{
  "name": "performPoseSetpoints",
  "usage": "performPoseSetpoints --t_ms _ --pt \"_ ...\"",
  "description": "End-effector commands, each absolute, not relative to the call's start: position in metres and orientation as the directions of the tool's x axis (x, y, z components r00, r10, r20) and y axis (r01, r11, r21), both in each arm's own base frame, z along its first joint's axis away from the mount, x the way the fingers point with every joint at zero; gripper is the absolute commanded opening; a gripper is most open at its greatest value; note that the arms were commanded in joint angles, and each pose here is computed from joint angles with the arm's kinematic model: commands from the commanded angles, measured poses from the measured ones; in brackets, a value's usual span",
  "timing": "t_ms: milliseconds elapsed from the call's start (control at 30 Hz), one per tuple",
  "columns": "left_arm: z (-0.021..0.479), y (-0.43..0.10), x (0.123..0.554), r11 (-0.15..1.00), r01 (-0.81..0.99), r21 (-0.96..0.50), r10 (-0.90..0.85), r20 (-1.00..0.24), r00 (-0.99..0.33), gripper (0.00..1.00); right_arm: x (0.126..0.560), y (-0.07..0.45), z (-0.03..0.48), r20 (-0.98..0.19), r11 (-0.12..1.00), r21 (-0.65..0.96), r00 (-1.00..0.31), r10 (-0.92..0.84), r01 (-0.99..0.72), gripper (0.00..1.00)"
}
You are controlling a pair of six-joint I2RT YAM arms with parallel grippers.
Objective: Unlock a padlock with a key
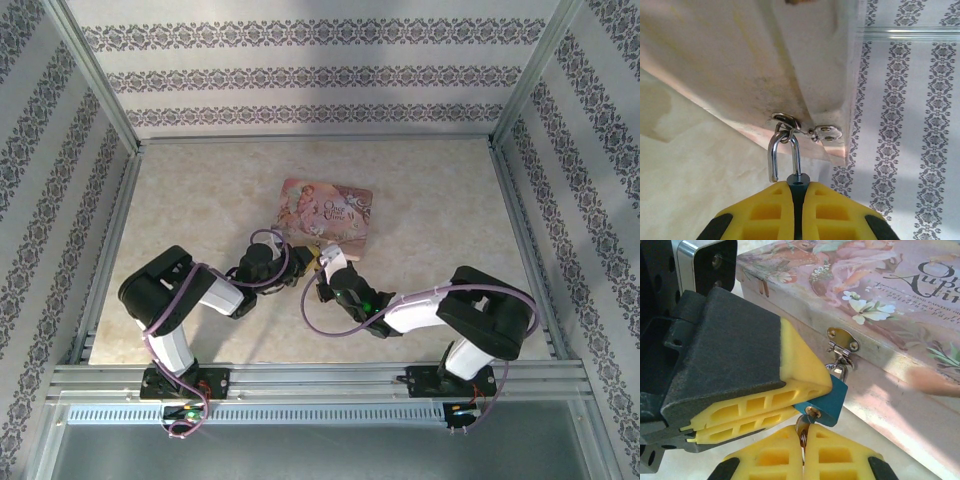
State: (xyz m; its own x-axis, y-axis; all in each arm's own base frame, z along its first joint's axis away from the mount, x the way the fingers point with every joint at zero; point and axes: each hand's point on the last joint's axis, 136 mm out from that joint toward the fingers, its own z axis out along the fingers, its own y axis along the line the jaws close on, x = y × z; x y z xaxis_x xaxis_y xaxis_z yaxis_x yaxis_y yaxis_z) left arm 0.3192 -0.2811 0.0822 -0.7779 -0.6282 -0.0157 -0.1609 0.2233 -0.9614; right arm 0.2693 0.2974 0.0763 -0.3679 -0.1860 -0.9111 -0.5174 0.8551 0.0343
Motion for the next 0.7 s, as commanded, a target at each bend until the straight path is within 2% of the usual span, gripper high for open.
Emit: performPoseSetpoints --t_ms 0,400,667 --pt "0.088 -0.291 0.313 0.197 -0.115 -0.974 -0.606 -0.028 -0.795 0.07 0.268 0.316 0.102 -0.949 0.819 0.11 -0.304 -0.082 -0.564 0.0" --pt "0.062 -0.293 0.313 0.211 -0.15 -0.966 -0.607 -0.009 -0.794 0.07 0.266 0.315 0.065 -0.933 0.816 0.078 -0.33 -0.143 -0.573 0.0" --pt "0.055 -0.293 0.313 0.223 -0.159 -0.962 -0.606 -0.009 -0.796 0.07 0.261 0.307 0.061 -0.933 0.817 0.067 -0.326 -0.152 -0.573 0.13"
